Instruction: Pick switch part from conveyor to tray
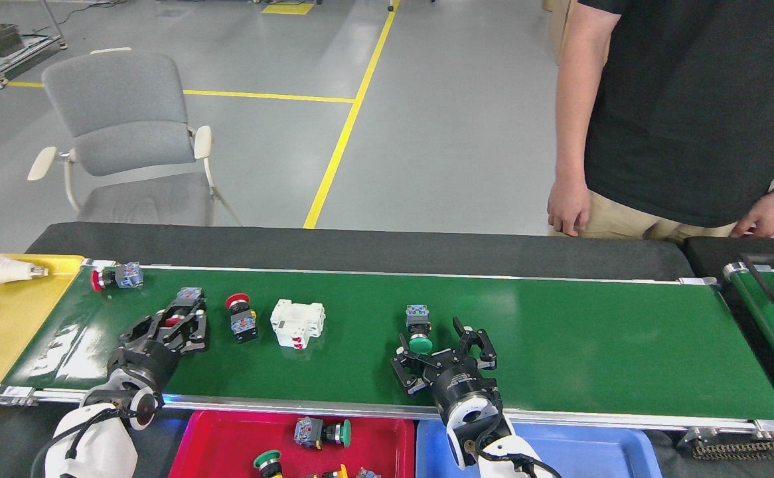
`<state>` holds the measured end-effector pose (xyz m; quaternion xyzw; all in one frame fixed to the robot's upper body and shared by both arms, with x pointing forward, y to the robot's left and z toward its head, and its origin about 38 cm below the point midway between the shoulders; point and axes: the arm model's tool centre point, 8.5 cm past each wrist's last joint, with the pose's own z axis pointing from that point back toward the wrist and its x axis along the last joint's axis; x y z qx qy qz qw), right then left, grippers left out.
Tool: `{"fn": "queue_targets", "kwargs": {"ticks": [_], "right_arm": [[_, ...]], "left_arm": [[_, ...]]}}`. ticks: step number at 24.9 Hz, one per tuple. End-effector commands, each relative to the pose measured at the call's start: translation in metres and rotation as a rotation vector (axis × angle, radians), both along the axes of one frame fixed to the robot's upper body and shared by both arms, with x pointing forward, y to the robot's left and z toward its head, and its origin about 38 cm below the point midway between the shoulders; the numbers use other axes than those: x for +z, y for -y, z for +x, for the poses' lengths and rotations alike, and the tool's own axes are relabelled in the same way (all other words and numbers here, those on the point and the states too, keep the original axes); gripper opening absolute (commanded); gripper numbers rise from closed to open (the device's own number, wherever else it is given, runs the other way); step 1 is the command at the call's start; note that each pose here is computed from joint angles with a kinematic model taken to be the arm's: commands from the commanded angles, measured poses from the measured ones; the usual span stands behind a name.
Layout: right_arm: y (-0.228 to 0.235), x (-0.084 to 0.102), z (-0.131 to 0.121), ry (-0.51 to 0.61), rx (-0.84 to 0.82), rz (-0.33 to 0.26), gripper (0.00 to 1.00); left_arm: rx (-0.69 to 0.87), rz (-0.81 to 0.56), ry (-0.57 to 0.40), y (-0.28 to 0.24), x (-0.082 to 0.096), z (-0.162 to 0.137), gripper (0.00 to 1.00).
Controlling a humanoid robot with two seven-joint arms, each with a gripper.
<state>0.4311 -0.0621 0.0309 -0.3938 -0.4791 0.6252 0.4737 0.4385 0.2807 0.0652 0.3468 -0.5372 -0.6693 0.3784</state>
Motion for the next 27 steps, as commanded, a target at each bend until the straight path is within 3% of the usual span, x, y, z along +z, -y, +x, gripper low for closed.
{"fn": "queue_targets", "kwargs": {"ticks": [1, 2, 4, 5, 7, 10, 13, 14, 15, 16, 17, 22, 27], "right_arm": [[0.011, 0.006, 0.008, 0.023, -0.032, -0.011, 0.21], [0.011, 0.006, 0.008, 0.024, -0.031, -0.008, 0.14], [0.010, 0.008, 0.008, 0.033, -0.026, -0.003, 0.09], [0.009, 0.010, 0.008, 0.039, -0.022, 0.000, 0.07], [0.006, 0.015, 0.007, 0.061, -0.002, 0.014, 0.05], [-0.004, 0.029, -0.008, 0.109, 0.119, 0.059, 0.03], [-0.011, 0.038, -0.053, 0.152, 0.338, 0.116, 0.05], [-0.012, 0.039, -0.067, 0.156, 0.389, 0.128, 0.13], [-0.015, 0.039, -0.083, 0.157, 0.445, 0.141, 0.43], [-0.019, 0.037, -0.097, 0.153, 0.487, 0.158, 0.91], [-0.027, 0.035, -0.111, 0.142, 0.539, 0.170, 1.00], [-0.038, 0.039, -0.119, 0.149, 0.579, 0.177, 1.00], [-0.018, 0.066, -0.108, 0.230, 0.505, 0.195, 1.00]], "left_arm": [[-0.177, 0.002, 0.027, 0.019, 0.006, -0.026, 0.19], [-0.186, 0.010, 0.030, 0.021, 0.003, -0.043, 0.40], [-0.200, 0.017, 0.038, 0.026, -0.001, -0.073, 0.95], [-0.208, 0.016, 0.034, 0.029, -0.005, -0.086, 1.00], [-0.218, 0.000, 0.021, 0.038, -0.012, -0.106, 1.00], [-0.216, -0.016, 0.017, 0.043, -0.014, -0.113, 1.00], [-0.173, -0.019, 0.031, 0.030, -0.011, -0.111, 1.00], [-0.148, -0.023, 0.035, 0.024, -0.010, -0.111, 1.00], [-0.125, -0.023, 0.037, 0.018, -0.009, -0.110, 1.00], [-0.087, -0.022, 0.042, 0.010, -0.009, -0.109, 1.00], [0.023, -0.009, 0.054, -0.007, -0.007, -0.104, 1.00], [0.317, 0.095, 0.021, -0.075, -0.020, -0.103, 1.00], [0.363, 0.106, -0.004, -0.096, -0.026, -0.104, 1.00]]}}
